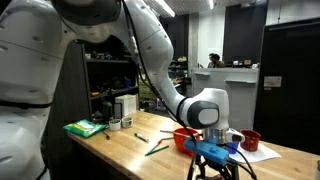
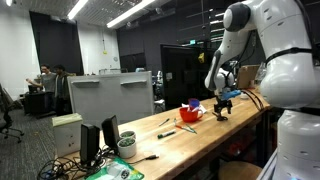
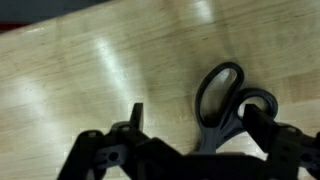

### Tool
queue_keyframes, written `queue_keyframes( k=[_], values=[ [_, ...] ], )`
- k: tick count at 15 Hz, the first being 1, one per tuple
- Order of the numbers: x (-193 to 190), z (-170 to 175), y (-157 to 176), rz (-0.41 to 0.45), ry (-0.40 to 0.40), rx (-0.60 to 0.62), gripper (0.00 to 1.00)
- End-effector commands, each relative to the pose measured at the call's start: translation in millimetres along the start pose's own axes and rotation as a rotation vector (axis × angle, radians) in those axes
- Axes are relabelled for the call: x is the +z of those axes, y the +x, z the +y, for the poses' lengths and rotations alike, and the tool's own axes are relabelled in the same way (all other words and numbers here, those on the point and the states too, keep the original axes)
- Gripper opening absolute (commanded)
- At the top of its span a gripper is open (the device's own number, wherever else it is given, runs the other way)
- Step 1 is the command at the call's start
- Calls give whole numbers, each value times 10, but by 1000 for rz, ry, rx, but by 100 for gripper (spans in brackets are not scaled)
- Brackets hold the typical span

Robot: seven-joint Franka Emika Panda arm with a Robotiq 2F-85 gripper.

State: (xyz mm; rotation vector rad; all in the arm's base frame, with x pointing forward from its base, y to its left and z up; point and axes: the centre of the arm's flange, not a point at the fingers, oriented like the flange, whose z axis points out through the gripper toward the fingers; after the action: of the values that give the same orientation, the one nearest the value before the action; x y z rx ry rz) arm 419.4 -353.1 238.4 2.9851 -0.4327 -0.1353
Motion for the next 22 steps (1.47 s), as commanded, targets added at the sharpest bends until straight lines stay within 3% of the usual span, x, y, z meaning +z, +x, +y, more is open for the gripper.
queue_keyframes(
  k=[1,11,13,14,19,22],
  values=[
    [9,-64,-36,8,-9,74,100],
    [-10,-91,-3,27,-19,167,100],
    [-9,-96,3,29,-21,171,86],
    [-7,-95,1,30,-22,174,68],
    [-43,-110,-15,52,-30,165,29],
    [-55,-124,-14,59,-42,155,24]
  ],
)
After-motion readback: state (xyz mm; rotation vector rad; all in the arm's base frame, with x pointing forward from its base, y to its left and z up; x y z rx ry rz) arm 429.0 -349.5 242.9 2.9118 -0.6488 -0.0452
